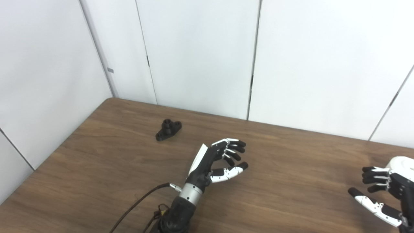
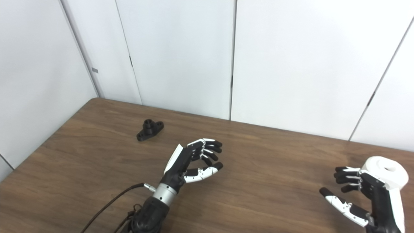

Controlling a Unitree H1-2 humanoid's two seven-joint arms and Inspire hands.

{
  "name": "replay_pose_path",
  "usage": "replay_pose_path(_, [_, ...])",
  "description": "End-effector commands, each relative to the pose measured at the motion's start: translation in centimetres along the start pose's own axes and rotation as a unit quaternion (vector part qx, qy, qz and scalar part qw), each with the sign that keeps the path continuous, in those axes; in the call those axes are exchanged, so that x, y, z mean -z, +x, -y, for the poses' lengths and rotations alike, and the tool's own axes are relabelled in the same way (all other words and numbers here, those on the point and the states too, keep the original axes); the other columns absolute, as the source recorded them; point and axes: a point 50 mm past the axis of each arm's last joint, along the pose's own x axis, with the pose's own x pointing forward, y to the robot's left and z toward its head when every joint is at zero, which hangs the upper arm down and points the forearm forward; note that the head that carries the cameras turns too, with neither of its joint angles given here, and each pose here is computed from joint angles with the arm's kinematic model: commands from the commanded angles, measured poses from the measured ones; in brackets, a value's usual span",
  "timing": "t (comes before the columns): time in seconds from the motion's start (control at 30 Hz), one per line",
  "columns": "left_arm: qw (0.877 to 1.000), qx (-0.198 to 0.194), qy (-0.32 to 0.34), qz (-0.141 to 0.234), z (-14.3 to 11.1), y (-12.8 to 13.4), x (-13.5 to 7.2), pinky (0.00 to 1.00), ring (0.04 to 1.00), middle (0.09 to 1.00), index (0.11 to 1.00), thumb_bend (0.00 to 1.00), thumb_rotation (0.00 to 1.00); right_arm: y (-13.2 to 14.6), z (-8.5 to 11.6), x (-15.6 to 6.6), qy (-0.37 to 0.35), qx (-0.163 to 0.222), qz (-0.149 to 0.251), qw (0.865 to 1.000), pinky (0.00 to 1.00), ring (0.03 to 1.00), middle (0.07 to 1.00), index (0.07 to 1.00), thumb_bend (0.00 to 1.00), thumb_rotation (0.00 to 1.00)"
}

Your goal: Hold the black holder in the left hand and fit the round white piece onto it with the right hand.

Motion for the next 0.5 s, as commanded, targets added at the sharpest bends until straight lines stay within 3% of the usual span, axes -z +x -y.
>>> replay_pose_path(0.0, [0.999,-0.014,0.001,0.032,-0.3,1.5,-1.6,0.51,0.586,0.665,0.679,0.61,0.14,1.1,0.8,-1.8,0.0,0.009,0.032,0.999,0.47,0.566,0.649,0.496,0.5,0.13])
replay_pose_path(0.23, [0.999,-0.025,0.006,0.041,-0.6,1.6,-1.8,0.49,0.577,0.654,0.677,0.6,0.13,1.3,1.0,-1.7,-0.014,0.016,0.035,0.999,0.4,0.523,0.628,0.497,0.5,0.13])
replay_pose_path(0.37, [0.997,-0.05,-0.012,0.051,-1.4,1.7,-1.9,0.49,0.555,0.631,0.662,0.63,0.03,1.3,1.2,-1.8,-0.02,0.017,0.033,0.999,0.4,0.521,0.624,0.497,0.5,0.13])
replay_pose_path(0.47, [0.997,-0.052,-0.003,0.057,-2.6,2.1,-2.3,0.47,0.545,0.613,0.652,0.66,0.01,1.3,1.3,-2.0,-0.019,0.017,0.034,0.999,0.4,0.521,0.621,0.496,0.5,0.13])
